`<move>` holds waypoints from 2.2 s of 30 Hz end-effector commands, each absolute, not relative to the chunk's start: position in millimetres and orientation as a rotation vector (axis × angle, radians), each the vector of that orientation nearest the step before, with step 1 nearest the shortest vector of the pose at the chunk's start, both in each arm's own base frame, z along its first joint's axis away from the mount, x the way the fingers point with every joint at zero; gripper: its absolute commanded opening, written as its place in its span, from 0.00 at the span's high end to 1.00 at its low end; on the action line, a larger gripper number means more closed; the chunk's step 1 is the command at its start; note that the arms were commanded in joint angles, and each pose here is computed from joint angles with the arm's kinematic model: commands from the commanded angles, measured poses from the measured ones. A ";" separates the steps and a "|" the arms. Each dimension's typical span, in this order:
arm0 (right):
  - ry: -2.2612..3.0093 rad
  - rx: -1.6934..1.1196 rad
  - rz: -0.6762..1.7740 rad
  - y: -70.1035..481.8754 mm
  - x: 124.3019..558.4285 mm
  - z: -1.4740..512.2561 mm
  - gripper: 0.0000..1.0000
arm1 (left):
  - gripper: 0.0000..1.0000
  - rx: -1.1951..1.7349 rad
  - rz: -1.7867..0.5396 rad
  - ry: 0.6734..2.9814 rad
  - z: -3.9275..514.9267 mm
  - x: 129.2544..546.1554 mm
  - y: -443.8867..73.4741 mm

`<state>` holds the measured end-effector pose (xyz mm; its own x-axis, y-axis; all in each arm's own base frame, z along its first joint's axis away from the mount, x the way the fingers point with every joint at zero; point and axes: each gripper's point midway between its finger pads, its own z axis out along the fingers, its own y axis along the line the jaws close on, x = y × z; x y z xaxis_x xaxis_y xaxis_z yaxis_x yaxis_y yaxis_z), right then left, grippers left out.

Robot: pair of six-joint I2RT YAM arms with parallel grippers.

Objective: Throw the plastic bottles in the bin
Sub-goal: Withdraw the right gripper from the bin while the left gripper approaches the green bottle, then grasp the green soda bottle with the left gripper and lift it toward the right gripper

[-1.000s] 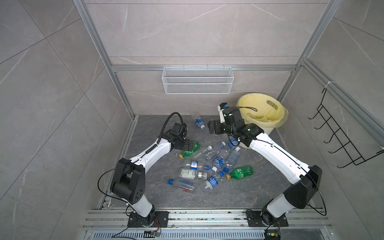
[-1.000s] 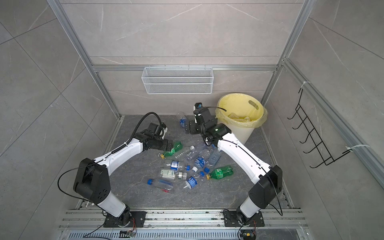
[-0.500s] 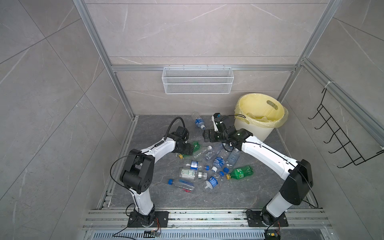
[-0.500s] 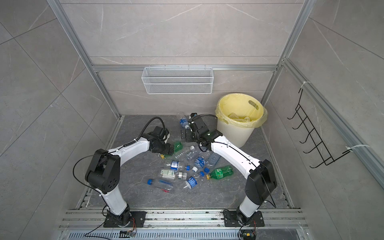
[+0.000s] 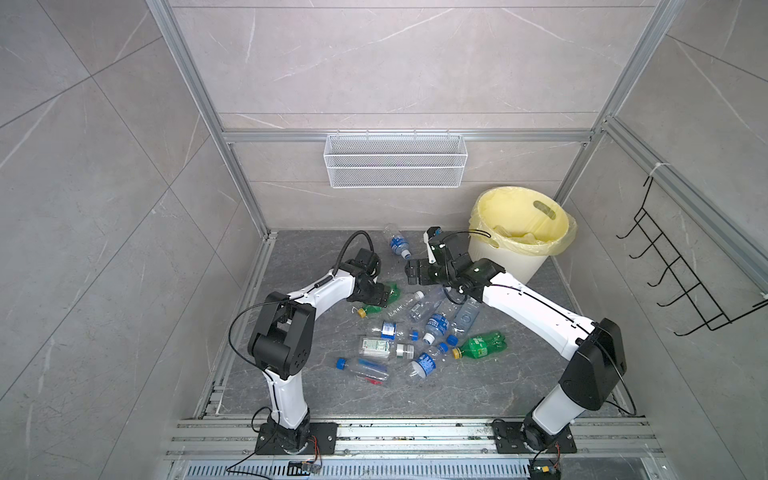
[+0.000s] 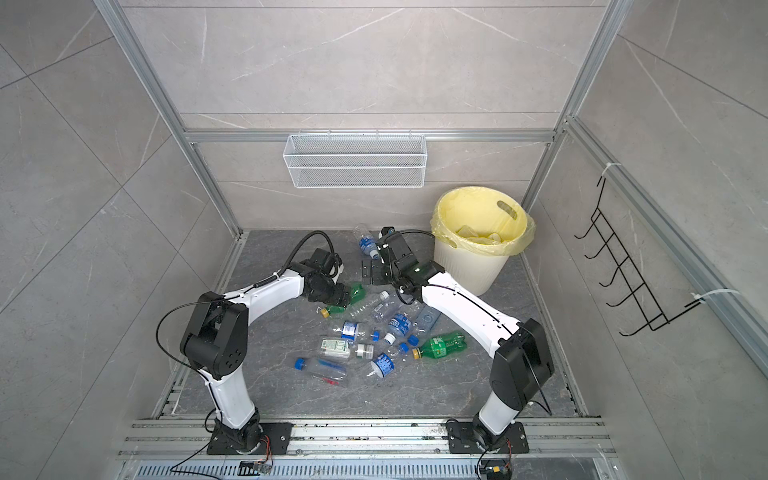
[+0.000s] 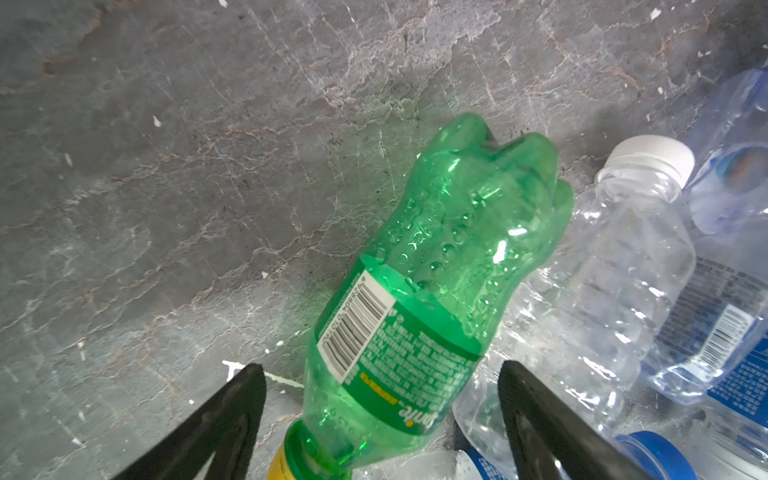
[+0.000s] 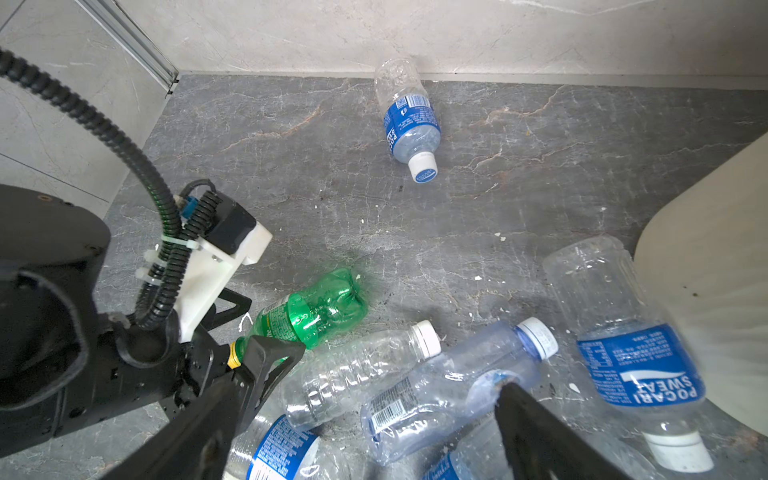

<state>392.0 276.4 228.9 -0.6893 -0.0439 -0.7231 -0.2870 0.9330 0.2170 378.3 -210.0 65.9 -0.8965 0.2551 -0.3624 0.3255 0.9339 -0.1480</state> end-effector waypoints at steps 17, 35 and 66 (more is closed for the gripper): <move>2.364 -0.186 0.431 280.0 391.1 204.6 0.00 | 0.25 0.430 -0.328 2.779 57.8 383.8 -213.4; 2.367 -0.168 0.427 276.4 389.0 201.3 0.00 | 0.15 0.428 -0.349 2.827 45.7 381.1 -216.5; 2.396 -0.052 0.513 268.1 393.2 193.9 0.00 | 0.46 0.357 -0.619 2.680 95.5 390.5 -229.5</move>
<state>395.2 264.8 192.7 -0.7618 0.0646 -0.6445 -0.1790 0.9353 0.3054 384.4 -218.6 56.9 -0.9264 0.2028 -0.3173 0.2988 0.9086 -0.2917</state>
